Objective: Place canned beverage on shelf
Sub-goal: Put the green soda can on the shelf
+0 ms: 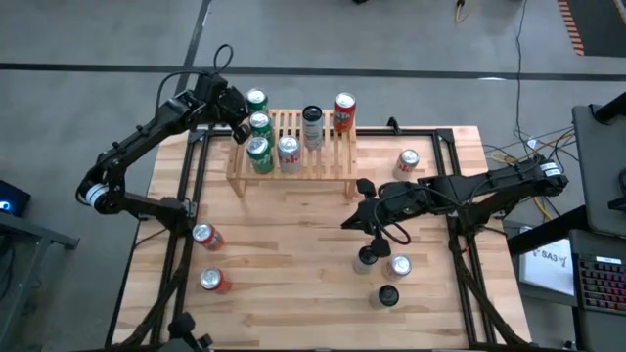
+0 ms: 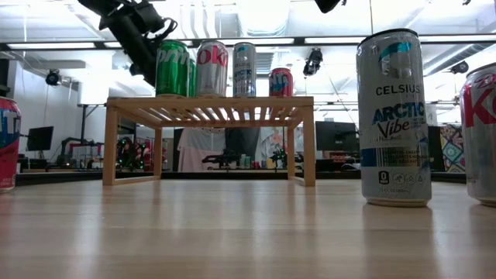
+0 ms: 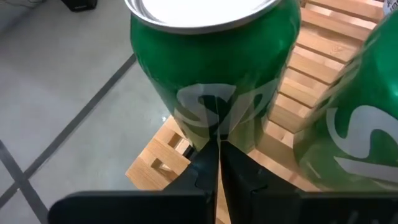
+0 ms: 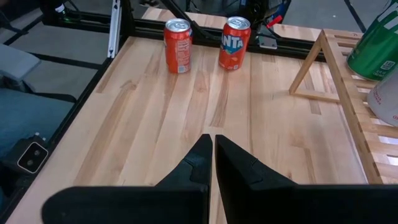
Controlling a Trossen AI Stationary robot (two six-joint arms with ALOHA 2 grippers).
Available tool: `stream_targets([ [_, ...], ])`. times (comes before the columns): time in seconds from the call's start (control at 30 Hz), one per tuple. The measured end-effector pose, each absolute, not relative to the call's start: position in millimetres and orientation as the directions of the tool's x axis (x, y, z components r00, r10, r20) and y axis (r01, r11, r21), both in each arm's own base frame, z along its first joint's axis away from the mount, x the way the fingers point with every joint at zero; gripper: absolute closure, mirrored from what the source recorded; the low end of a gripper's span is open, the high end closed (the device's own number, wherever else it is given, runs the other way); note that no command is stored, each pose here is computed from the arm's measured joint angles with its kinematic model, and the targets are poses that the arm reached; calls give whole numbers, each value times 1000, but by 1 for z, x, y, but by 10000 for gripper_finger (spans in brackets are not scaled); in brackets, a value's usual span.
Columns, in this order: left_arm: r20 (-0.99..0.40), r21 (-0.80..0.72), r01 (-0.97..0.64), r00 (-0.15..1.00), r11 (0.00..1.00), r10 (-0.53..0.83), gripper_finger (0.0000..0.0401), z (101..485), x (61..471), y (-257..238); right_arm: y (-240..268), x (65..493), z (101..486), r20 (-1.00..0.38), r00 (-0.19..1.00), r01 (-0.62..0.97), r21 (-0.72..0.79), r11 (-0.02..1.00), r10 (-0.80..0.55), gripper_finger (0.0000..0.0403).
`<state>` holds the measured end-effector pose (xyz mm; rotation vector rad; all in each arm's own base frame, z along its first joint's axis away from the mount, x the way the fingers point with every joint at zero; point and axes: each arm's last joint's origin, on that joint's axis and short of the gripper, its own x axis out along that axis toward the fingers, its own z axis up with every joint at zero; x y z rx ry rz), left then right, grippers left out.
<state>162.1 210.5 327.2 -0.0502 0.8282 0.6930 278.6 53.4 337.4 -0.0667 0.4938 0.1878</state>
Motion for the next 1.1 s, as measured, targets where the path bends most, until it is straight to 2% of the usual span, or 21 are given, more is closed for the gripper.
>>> stream_targets([
  [0.37,-729,162,-631,442,759,523,401,335,158,206,54,279,339,-462,872,-195,-18,981,165,394],
  [0.5,-734,127,-661,439,740,518,401,346,154,201,54,282,344,-409,897,-192,-22,981,166,394],
  [0.6,-710,103,-684,458,722,535,401,355,150,193,52,284,350,-347,932,-129,-51,990,103,394],
  [0.73,-639,21,-656,572,754,515,401,367,141,173,46,286,361,-302,952,7,-110,994,-40,394],
  [0.83,-540,-27,-611,675,791,503,401,371,134,154,40,288,376,-258,963,48,-137,989,-82,394],
  [1.1,-288,-45,-642,742,765,605,401,362,112,124,18,309,414,-169,973,117,-226,967,-157,394],
])
